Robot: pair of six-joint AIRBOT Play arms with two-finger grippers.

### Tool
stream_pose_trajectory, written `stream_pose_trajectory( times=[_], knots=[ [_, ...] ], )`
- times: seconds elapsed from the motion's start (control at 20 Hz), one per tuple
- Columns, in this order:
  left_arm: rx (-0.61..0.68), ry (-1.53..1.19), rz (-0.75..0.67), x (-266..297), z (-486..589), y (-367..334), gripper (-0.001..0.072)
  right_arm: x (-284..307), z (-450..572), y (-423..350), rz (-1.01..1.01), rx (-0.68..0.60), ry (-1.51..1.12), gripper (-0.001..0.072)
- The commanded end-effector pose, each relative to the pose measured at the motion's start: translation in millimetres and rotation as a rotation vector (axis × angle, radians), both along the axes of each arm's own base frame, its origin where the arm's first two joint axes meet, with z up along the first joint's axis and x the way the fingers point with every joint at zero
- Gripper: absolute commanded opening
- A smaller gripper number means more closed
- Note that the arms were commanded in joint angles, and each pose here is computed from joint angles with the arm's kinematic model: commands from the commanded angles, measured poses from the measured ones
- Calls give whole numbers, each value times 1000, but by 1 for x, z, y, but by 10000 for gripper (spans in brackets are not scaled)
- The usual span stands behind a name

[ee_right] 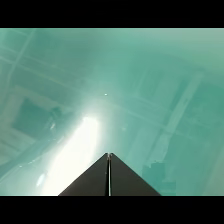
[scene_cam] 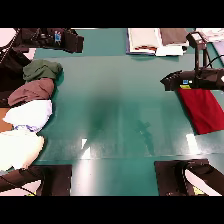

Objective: Fold the shirts.

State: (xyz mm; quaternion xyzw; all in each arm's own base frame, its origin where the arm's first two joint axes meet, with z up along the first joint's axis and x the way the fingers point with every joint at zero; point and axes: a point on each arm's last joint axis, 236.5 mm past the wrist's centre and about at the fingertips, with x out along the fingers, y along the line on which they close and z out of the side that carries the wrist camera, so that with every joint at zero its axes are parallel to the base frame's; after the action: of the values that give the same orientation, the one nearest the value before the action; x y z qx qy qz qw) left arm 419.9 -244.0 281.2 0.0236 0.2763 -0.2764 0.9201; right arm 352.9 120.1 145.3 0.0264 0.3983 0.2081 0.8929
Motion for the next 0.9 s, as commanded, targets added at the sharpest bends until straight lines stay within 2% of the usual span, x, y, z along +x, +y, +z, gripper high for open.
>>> stream_pose_trajectory(
  times=[0.0,0.55,0.65,0.7,0.75,0.8,0.85],
  knots=[
    [0,0,0,0,0,0,30,-1,0,1,2,0,3,18],
    [-7,-1,1,0,1,-1,30,-3,-2,1,6,-1,13,18],
    [-21,-83,-4,9,16,-3,31,-3,-2,1,8,-1,16,18],
    [31,-136,-3,16,20,4,103,-4,-3,1,9,-2,21,18],
    [86,-172,41,27,20,19,409,-4,-3,1,9,-2,21,18],
    [117,-176,120,40,16,40,607,-4,-3,1,9,-2,21,18],
    [148,-165,196,54,9,64,615,-4,-3,1,9,-3,21,18]
  ],
)
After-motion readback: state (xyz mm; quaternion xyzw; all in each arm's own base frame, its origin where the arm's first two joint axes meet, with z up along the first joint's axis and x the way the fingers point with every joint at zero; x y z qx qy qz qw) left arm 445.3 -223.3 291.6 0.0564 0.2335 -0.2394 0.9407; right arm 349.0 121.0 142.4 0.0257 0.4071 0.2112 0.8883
